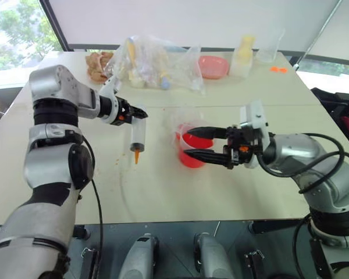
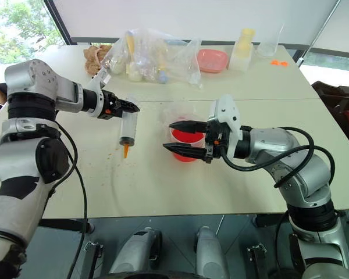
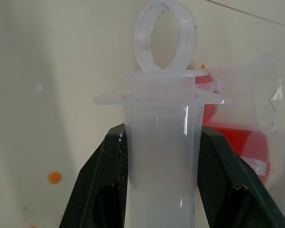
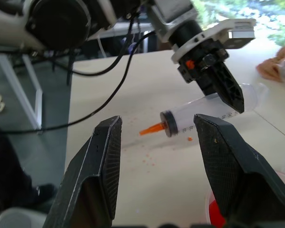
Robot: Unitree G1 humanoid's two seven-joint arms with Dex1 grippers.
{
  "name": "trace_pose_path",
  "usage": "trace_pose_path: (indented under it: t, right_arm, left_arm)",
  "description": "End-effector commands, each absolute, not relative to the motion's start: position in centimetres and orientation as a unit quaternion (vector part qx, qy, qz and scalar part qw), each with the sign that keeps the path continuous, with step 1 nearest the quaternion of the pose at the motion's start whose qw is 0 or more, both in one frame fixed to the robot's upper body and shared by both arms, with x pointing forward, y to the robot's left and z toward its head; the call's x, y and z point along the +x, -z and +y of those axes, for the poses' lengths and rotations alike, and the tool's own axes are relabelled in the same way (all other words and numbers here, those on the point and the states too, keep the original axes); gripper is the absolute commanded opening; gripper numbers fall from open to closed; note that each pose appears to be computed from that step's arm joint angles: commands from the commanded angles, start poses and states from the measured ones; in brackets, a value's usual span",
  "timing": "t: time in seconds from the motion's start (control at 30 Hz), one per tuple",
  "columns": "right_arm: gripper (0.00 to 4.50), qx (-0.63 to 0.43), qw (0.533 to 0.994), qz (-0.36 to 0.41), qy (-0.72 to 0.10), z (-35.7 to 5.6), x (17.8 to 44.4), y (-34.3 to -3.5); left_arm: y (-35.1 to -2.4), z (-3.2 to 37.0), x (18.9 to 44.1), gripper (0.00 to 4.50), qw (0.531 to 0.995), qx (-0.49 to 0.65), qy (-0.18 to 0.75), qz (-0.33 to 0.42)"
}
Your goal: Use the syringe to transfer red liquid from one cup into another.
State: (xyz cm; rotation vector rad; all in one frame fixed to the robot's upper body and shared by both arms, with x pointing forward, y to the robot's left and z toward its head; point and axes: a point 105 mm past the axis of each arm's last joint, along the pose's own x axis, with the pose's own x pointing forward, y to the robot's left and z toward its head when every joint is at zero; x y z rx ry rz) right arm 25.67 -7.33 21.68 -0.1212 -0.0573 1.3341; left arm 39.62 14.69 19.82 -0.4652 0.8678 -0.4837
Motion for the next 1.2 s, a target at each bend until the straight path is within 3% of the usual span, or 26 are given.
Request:
trace_pose_path:
  t: [0.03, 0.17, 0.37, 0.57, 0.73, 0.83, 0.93, 1.07, 1.2]
  right_arm:
    - [2.47, -0.046, 0.770, -0.014, -0.636, -6.1, 24.5, -20.3]
    - [2.47, -0.055, 0.774, 0.001, -0.631, -5.6, 24.4, -18.8]
    - [2.47, -0.067, 0.782, 0.009, -0.620, -5.8, 24.7, -17.9]
    - [2.53, -0.076, 0.787, 0.012, -0.613, -5.9, 25.1, -17.4]
    - [2.53, -0.080, 0.793, 0.016, -0.604, -6.3, 25.4, -17.0]
    - [2.53, -0.081, 0.798, 0.022, -0.597, -6.7, 25.6, -16.7]
    - [2.53, -0.078, 0.803, 0.025, -0.590, -7.1, 25.6, -16.6]
    - [2.53, -0.065, 0.818, 0.029, -0.571, -8.3, 25.9, -16.7]
    - [2.53, -0.051, 0.855, 0.039, -0.515, -11.6, 26.3, -16.9]
  left_arm:
    - [-17.6, 15.3, 39.3, 1.41, 0.868, -0.198, 0.193, 0.413]
    - [-15.9, 14.9, 38.6, 1.41, 0.880, -0.166, 0.187, 0.403]
    - [-16.1, 14.6, 38.3, 1.41, 0.892, -0.161, 0.190, 0.377]
    - [-16.4, 14.1, 37.7, 4.44, 0.893, -0.160, 0.216, 0.361]
    - [-17.9, 14.8, 37.2, 4.44, 0.908, -0.140, 0.222, 0.325]
    - [-20.9, 17.1, 37.7, 4.44, 0.963, -0.069, 0.178, 0.191]
    - [-23.7, 18.1, 37.2, 4.44, 0.982, -0.033, 0.176, 0.060]
    - [-22.5, 18.8, 36.8, 4.44, 0.977, -0.039, 0.200, 0.068]
    - [-21.9, 20.4, 35.4, 4.44, 0.979, -0.020, 0.201, 0.016]
